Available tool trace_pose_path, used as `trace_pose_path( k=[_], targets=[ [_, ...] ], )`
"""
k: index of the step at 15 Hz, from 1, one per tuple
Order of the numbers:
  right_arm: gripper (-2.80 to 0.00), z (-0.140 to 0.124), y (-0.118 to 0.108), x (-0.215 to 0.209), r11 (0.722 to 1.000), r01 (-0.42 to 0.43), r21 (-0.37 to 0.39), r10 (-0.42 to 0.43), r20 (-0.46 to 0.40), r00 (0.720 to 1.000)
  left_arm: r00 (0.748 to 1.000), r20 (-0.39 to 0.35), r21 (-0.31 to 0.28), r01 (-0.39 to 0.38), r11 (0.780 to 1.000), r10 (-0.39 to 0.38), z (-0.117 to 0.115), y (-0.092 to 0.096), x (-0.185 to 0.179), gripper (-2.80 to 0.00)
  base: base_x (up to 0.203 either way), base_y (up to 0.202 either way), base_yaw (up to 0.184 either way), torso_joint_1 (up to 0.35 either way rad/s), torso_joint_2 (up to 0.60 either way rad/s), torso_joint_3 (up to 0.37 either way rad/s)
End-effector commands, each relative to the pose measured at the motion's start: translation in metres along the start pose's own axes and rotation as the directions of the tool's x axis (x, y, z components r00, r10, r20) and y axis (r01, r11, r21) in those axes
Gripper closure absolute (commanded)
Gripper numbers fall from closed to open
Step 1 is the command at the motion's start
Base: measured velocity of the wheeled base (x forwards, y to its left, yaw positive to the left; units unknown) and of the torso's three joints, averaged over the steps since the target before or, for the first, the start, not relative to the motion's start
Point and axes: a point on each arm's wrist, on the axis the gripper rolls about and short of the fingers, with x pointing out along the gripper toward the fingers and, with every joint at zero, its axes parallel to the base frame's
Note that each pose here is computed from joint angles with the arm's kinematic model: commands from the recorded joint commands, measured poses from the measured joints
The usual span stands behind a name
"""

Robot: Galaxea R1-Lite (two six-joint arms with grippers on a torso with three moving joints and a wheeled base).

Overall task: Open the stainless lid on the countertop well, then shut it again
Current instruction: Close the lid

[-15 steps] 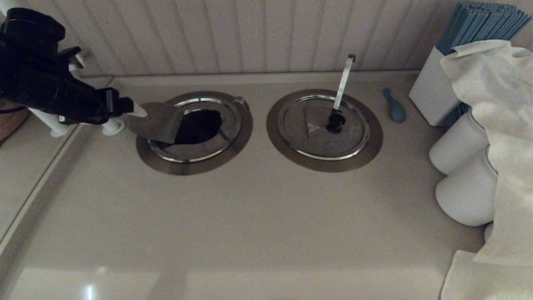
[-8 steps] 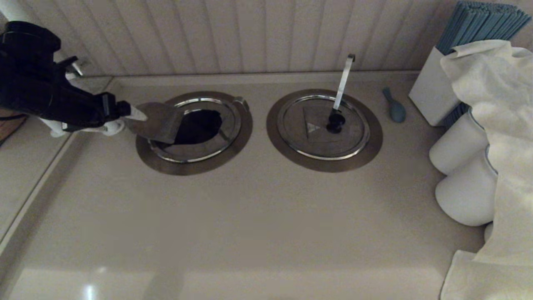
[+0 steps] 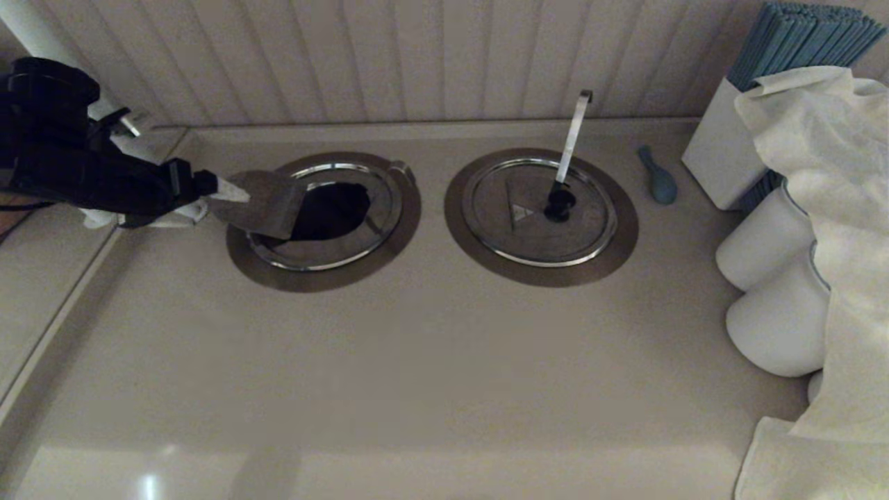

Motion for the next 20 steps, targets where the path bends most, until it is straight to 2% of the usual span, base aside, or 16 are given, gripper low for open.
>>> trace_pose_path(
  k=[1, 4, 14, 17, 20],
  targets=[
    [0.00, 0.000, 0.000, 0.000, 1.000, 0.000, 0.001, 0.000, 0.001, 1.000, 1.000, -0.007, -0.011, 0.004, 1.000, -0.004, -0.001, 0.005, 0.008, -2.80, 0.000, 0.000, 0.000, 0.000, 0.00, 0.000],
    [0.00, 0.000, 0.000, 0.000, 1.000, 0.000, 0.001, 0.000, 0.001, 1.000, 0.997, 0.012, -0.029, 0.081, 0.996, -0.081, 0.002, 0.004, 0.009, -2.80, 0.000, 0.000, 0.000, 0.000, 0.00, 0.000],
    [0.00, 0.000, 0.000, 0.000, 1.000, 0.000, 0.001, 0.000, 0.000, 1.000, 0.995, 0.006, -0.041, 0.097, 0.994, -0.097, 0.001, 0.009, 0.019, -2.80, 0.000, 0.000, 0.000, 0.000, 0.00, 0.000],
    [0.00, 0.000, 0.000, 0.000, 1.000, 0.000, 0.001, 0.000, 0.001, 1.000, 0.990, 0.008, -0.055, 0.142, 0.988, -0.142, 0.003, 0.007, 0.017, -2.80, 0.000, 0.000, 0.000, 0.000, 0.00, 0.000],
    [0.00, 0.000, 0.000, 0.000, 1.000, 0.000, -0.001, 0.000, 0.000, 1.000, 0.989, 0.016, -0.062, 0.150, 0.987, -0.149, 0.004, 0.004, 0.013, -2.80, 0.000, 0.000, 0.000, 0.000, 0.00, 0.000]
  ],
)
